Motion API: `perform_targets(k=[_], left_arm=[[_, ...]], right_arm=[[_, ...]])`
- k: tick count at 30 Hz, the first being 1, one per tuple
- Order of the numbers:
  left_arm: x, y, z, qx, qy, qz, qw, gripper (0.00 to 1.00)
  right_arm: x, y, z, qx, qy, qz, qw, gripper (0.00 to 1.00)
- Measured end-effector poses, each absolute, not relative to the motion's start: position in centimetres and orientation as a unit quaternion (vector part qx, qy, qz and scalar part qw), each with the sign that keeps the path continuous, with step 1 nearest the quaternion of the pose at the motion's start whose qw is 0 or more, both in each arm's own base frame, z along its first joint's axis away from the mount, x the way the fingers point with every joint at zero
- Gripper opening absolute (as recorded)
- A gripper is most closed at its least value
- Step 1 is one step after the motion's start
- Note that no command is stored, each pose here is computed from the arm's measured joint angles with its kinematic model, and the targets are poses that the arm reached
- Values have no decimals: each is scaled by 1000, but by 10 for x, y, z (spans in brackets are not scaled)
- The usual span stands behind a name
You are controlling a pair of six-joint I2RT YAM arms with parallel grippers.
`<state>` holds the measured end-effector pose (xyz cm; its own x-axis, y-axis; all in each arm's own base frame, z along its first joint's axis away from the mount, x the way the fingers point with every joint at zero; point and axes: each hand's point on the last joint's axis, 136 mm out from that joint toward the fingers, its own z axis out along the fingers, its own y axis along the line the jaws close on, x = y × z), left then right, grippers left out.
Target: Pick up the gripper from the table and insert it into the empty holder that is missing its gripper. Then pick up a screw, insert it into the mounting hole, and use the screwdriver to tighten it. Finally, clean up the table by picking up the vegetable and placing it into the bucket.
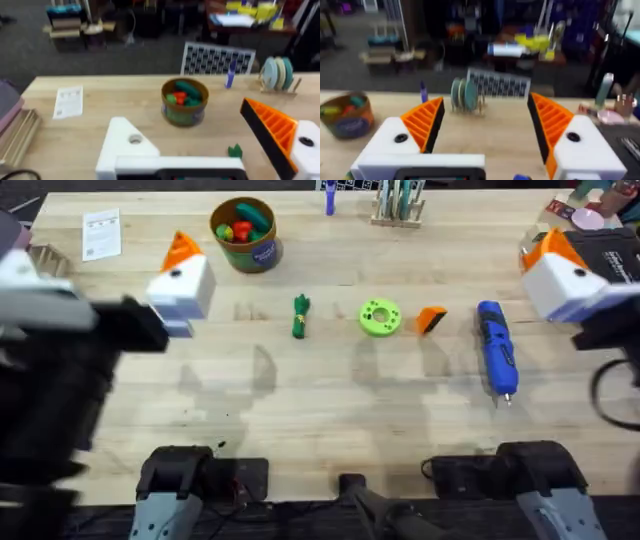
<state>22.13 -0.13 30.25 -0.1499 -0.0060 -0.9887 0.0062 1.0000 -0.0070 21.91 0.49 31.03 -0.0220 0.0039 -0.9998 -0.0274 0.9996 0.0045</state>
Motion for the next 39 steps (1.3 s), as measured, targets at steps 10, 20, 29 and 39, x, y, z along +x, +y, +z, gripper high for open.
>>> perform_targets(k=[10, 20, 29, 39], left_arm=[[270, -1, 271, 7, 897, 1, 442, 985], [301, -1, 200, 9, 958, 1, 287, 986], [312, -20, 162, 39, 975, -4, 219, 986], [338, -106, 126, 100, 983, -23, 150, 985]], right_arm=[[243, 5, 280, -6, 876, 12, 482, 992], [258, 5, 243, -4, 930, 13, 367, 993], [255, 5, 225, -4, 946, 13, 325, 993], [254, 5, 224, -4, 947, 13, 322, 994]])
